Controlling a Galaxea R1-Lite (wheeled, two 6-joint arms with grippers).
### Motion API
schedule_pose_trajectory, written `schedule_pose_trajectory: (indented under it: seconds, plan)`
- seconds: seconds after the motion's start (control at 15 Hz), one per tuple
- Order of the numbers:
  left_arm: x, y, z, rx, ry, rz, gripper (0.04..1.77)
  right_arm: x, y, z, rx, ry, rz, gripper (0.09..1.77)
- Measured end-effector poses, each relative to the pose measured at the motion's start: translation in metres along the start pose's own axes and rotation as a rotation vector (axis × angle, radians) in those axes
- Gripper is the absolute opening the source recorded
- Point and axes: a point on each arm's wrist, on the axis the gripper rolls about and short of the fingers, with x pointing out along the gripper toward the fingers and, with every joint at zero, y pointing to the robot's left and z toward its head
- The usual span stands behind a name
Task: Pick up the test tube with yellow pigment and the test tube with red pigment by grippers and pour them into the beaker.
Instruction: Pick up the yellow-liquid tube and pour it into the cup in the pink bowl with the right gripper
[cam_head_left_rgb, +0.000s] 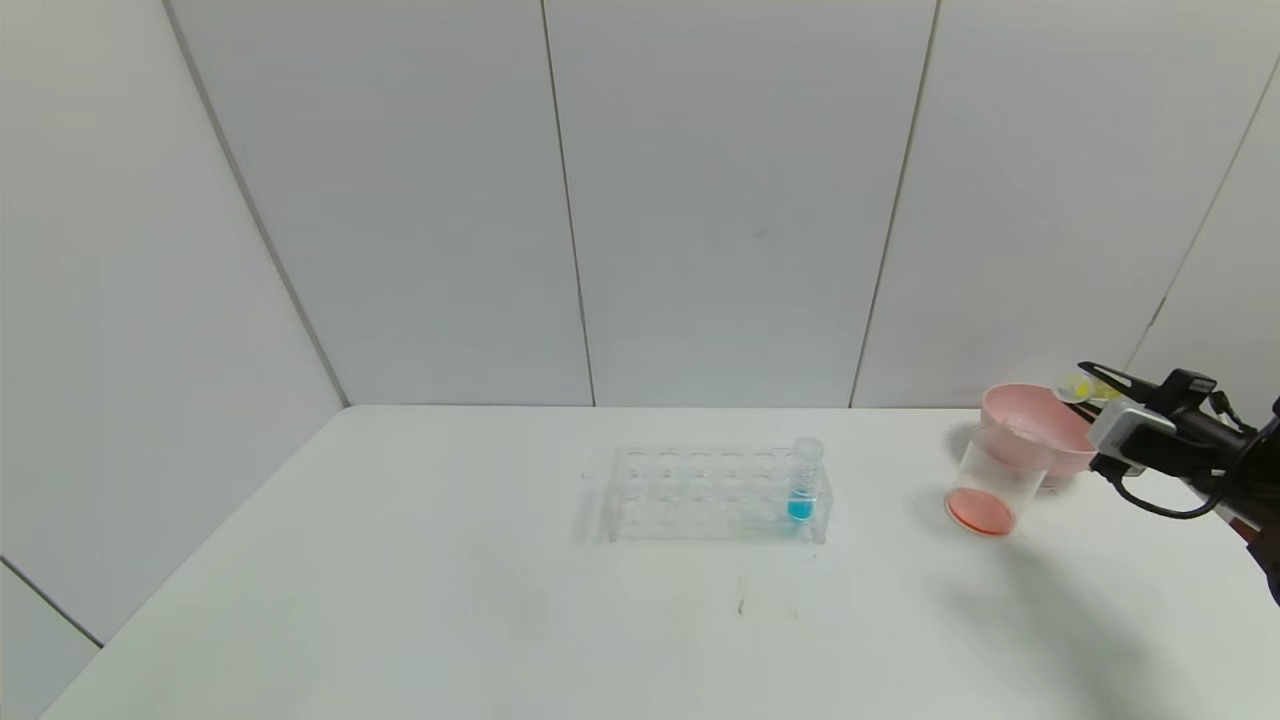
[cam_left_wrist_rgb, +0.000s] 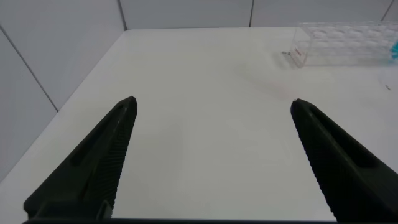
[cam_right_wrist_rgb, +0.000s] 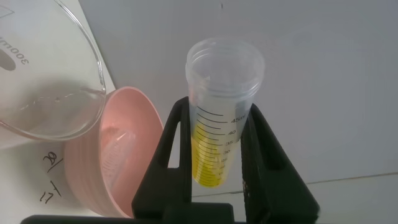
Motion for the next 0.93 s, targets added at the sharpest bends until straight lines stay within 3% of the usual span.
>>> schedule_pose_trajectory:
  seconds: [0.6, 0.93]
  plan:
    - [0.000, 0.000, 0.000, 0.000, 0.000, 0.000, 1.76, 0.008, 0.004, 0.012, -0.087, -0.030, 0.011, 0.52]
    - [0.000, 0.000, 0.000, 0.000, 0.000, 0.000, 1.76, 0.010, 0.005, 0.013, -0.150, 0.019, -0.001, 0.52]
